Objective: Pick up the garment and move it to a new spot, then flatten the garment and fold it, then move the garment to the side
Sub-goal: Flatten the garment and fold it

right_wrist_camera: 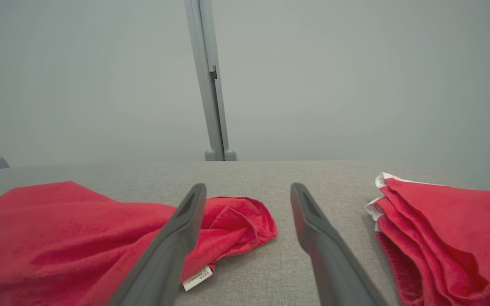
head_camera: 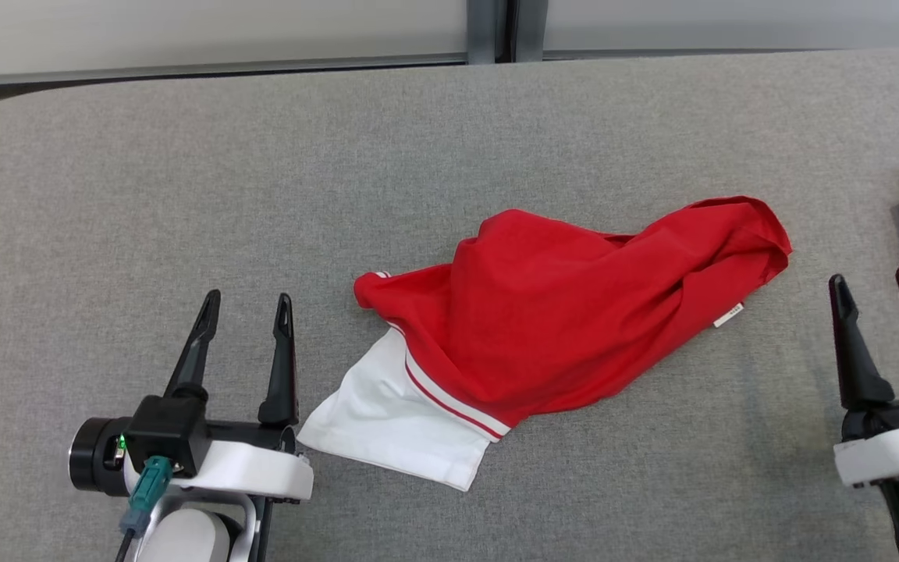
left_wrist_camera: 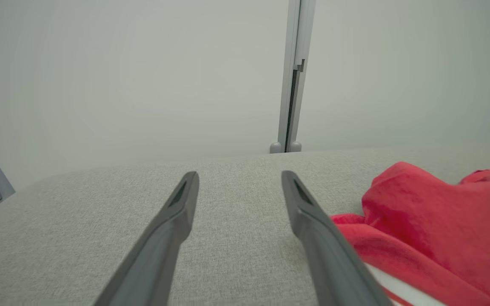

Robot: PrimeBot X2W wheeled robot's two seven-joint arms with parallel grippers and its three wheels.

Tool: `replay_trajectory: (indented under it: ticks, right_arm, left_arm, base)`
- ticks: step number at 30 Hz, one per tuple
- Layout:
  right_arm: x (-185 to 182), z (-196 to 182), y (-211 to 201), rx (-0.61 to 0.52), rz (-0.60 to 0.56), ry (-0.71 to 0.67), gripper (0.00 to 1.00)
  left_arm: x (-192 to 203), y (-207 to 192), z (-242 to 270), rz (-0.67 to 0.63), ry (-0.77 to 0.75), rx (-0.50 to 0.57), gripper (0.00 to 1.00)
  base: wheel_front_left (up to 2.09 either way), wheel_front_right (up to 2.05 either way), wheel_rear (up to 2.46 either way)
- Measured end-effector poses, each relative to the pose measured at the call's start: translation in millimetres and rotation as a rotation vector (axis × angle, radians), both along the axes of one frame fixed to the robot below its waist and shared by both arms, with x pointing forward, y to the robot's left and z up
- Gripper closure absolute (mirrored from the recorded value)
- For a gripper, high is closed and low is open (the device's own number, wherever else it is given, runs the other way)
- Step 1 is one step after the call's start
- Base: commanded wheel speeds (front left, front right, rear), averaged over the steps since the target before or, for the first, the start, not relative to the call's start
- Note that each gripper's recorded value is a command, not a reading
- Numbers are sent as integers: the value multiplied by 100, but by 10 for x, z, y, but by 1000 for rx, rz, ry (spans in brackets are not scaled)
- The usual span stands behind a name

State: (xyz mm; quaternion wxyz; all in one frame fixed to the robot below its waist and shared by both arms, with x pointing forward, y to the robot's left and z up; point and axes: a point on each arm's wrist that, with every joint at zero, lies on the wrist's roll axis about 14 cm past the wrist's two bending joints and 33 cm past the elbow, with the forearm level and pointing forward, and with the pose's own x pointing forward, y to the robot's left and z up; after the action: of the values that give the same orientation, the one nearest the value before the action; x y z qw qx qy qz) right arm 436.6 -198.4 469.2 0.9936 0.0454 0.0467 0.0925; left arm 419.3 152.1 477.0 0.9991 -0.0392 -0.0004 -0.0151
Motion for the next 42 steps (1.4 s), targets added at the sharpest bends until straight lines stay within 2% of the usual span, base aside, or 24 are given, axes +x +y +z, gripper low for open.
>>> replay_trajectory:
  ticks: [11, 28, 34, 42]
  right_arm:
    - [-401, 86, 111, 13, 2, 35, 0]
    - [-384, 82, 170, 17, 16, 49, 0]
    - [-341, -172, 336, 36, 65, 139, 0]
    - [-164, -811, 665, 79, 151, 315, 0]
  left_arm:
    - [-234, -31, 24, -16, 13, 1, 0]
    - [-254, -17, -5, -14, 27, 2, 0]
    - [-179, -36, -3, -18, 23, -1, 0]
    - [-22, -102, -116, -28, 42, -17, 0]
  base:
    - [0, 0, 0]
    - [0, 0, 0]
    - [0, 0, 0]
    - [0, 0, 0]
